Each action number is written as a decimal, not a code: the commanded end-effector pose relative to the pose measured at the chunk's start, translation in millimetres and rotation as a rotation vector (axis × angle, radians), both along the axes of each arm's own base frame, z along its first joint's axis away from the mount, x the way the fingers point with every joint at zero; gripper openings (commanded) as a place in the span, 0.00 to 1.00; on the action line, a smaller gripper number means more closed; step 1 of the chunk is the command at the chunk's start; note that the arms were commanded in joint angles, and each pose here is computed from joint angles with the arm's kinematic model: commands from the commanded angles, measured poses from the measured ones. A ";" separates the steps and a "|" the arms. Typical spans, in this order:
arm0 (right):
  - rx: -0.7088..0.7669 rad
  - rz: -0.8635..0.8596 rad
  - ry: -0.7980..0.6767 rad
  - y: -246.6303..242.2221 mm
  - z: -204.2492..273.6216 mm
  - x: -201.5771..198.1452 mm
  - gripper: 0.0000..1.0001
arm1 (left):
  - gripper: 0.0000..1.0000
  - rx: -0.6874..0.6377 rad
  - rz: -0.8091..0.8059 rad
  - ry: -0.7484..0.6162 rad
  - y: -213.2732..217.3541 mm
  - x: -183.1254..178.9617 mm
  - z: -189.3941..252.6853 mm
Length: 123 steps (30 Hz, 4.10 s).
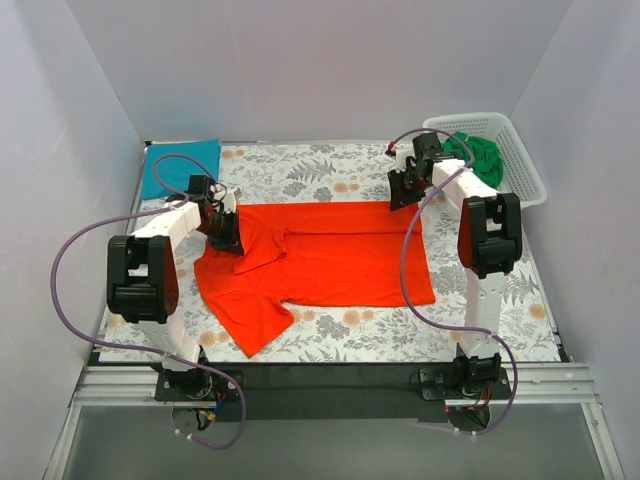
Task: Fold and stack the t-shirts
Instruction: Fold the tshirt
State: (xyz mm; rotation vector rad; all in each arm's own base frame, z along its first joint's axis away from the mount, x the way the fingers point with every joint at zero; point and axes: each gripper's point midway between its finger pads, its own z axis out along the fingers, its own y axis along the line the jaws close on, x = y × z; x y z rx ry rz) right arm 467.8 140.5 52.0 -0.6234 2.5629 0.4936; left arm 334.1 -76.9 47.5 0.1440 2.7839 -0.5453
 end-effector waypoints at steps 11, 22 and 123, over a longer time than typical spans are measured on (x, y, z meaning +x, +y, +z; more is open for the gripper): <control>0.012 0.003 -0.018 1.8 11.3 -1.6 0.29 | 0.28 0.009 0.015 -0.027 1.3 -3.6 15.8; 0.021 0.005 -0.014 2.3 12.9 -4.8 0.30 | 0.37 0.010 -0.100 -0.203 -34.0 17.9 60.7; -0.147 0.489 -0.110 -18.7 62.2 -147.4 0.67 | 0.85 -0.155 -0.429 -0.402 15.0 -26.3 100.0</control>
